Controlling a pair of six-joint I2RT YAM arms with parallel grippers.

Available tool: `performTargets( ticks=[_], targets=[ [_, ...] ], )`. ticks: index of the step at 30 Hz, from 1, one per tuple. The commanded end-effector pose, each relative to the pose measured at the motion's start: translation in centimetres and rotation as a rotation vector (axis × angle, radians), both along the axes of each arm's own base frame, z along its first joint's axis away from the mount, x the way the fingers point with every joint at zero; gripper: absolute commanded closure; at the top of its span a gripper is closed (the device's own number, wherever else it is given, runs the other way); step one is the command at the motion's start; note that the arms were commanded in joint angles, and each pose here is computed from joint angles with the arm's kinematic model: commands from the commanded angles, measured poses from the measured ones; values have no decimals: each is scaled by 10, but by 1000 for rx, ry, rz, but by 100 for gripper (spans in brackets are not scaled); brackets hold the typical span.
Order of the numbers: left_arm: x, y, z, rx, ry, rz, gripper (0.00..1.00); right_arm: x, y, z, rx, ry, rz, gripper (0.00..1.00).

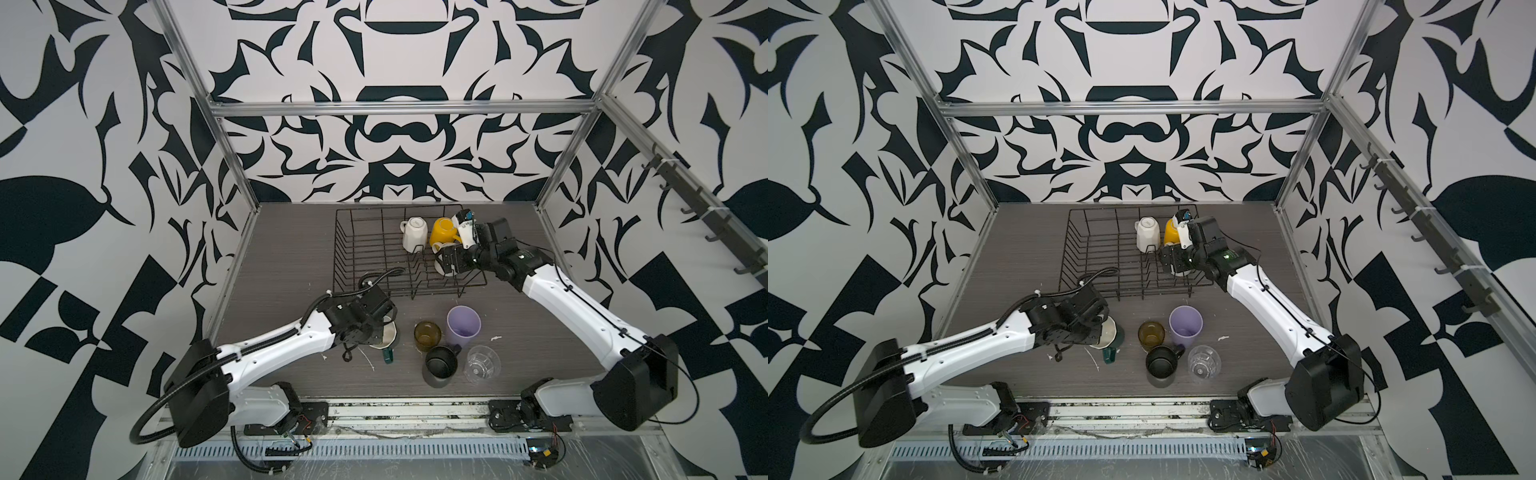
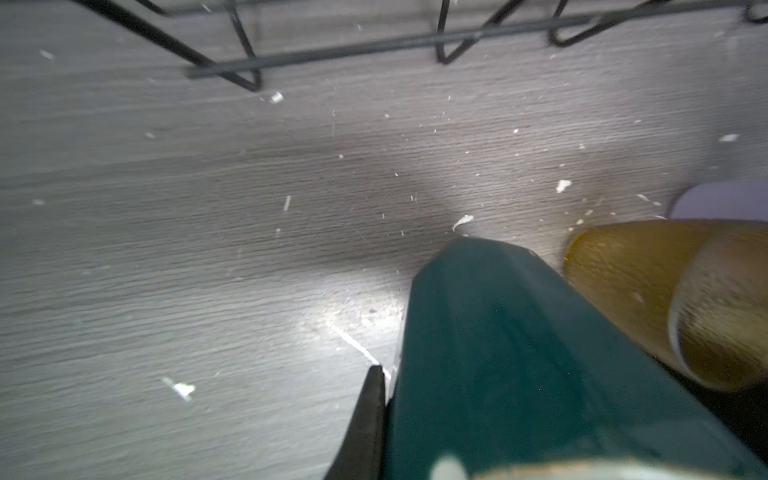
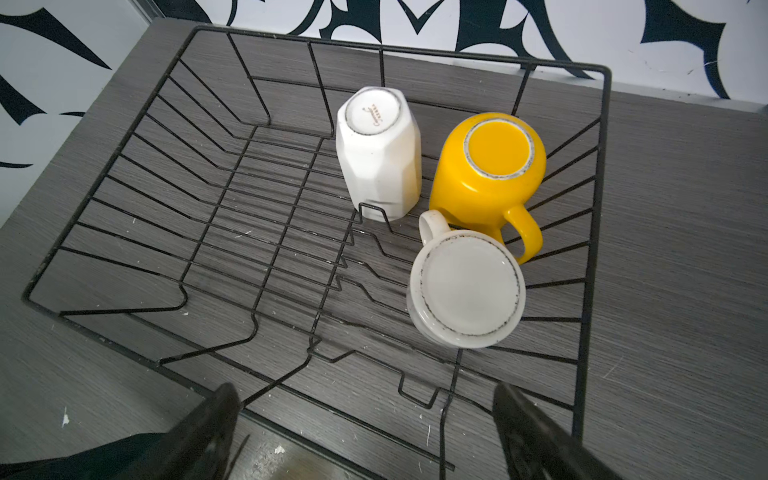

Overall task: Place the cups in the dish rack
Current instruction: 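Lower the left gripper onto the green-and-cream mug and close on its rim, then lift the green mug with the left gripper and carry it toward the right gripper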

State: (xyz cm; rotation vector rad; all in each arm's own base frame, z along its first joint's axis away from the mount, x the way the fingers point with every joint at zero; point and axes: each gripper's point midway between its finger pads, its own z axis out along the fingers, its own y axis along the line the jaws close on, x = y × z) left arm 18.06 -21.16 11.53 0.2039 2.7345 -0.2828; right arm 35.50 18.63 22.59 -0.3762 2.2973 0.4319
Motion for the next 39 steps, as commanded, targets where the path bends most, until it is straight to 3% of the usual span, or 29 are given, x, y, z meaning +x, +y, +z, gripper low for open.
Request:
performTargets(
  ticks=[1, 7, 10, 20, 28, 33, 39],
  targets=[
    [2, 14, 42, -50, -135, -45, 100, 1, 8, 19, 63, -40, 15, 3],
    [10, 11, 115, -219, -421, -164, 100, -4, 25, 33, 174, -38, 78, 2],
    [17, 7, 137, -272, -506, -204, 100, -10, 39, 47, 274, -39, 137, 2],
    [54, -5, 172, -615, -600, -273, 100, -37, 68, 87, 536, -12, 315, 2],
    [50, -28, 198, -714, -731, -476, 100, -56, 88, 100, 684, 66, 473, 2],
    [53, -33, 204, -735, -795, -526, 100, -67, 99, 103, 764, 143, 573, 4],
    [58, -38, 203, -752, -796, -546, 100, -73, 102, 98, 776, 169, 600, 4]
  ],
)
